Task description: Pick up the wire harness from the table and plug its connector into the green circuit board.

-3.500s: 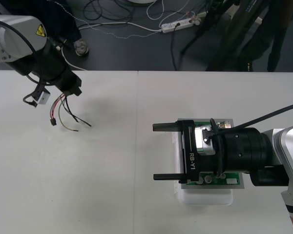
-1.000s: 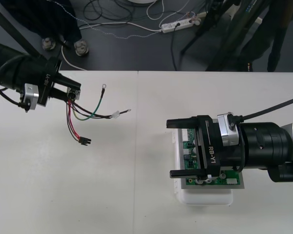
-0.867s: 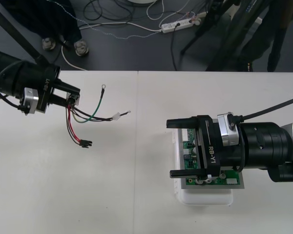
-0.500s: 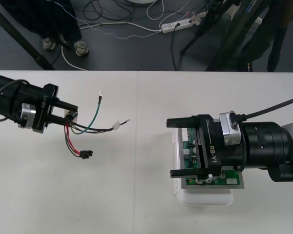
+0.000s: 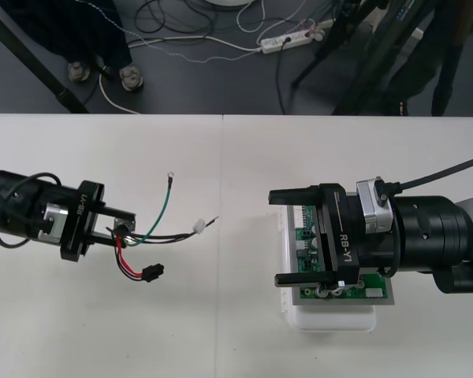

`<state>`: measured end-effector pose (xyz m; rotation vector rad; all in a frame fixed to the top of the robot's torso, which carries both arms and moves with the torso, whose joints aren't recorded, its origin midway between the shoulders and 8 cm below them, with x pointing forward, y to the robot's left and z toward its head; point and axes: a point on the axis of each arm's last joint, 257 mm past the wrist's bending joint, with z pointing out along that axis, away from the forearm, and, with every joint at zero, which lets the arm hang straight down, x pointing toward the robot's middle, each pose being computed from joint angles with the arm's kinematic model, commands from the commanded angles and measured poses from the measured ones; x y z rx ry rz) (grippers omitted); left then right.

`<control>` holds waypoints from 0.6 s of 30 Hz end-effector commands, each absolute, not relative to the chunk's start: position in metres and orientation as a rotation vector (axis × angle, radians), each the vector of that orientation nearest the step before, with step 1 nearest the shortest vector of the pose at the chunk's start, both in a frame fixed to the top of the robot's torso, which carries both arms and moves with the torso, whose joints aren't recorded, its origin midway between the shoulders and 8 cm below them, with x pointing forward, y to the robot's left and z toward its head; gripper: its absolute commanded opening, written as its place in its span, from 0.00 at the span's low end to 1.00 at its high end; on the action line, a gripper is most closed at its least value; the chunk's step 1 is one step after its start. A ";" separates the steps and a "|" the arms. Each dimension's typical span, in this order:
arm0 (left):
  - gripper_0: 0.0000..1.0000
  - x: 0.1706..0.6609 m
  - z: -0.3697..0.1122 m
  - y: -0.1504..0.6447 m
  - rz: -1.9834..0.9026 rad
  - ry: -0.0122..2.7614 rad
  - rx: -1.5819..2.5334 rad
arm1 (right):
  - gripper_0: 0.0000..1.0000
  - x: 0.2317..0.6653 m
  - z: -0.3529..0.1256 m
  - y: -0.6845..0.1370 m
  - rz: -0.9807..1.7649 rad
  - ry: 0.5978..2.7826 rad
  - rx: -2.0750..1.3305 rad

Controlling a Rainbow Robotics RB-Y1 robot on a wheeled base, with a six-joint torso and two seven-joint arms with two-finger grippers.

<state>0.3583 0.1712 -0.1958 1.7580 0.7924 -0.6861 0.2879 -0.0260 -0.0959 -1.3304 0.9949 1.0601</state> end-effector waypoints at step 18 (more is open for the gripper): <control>0.00 0.282 -0.205 0.087 -1.050 0.939 1.555 | 1.00 0.286 -0.079 -0.031 1.052 0.981 -1.350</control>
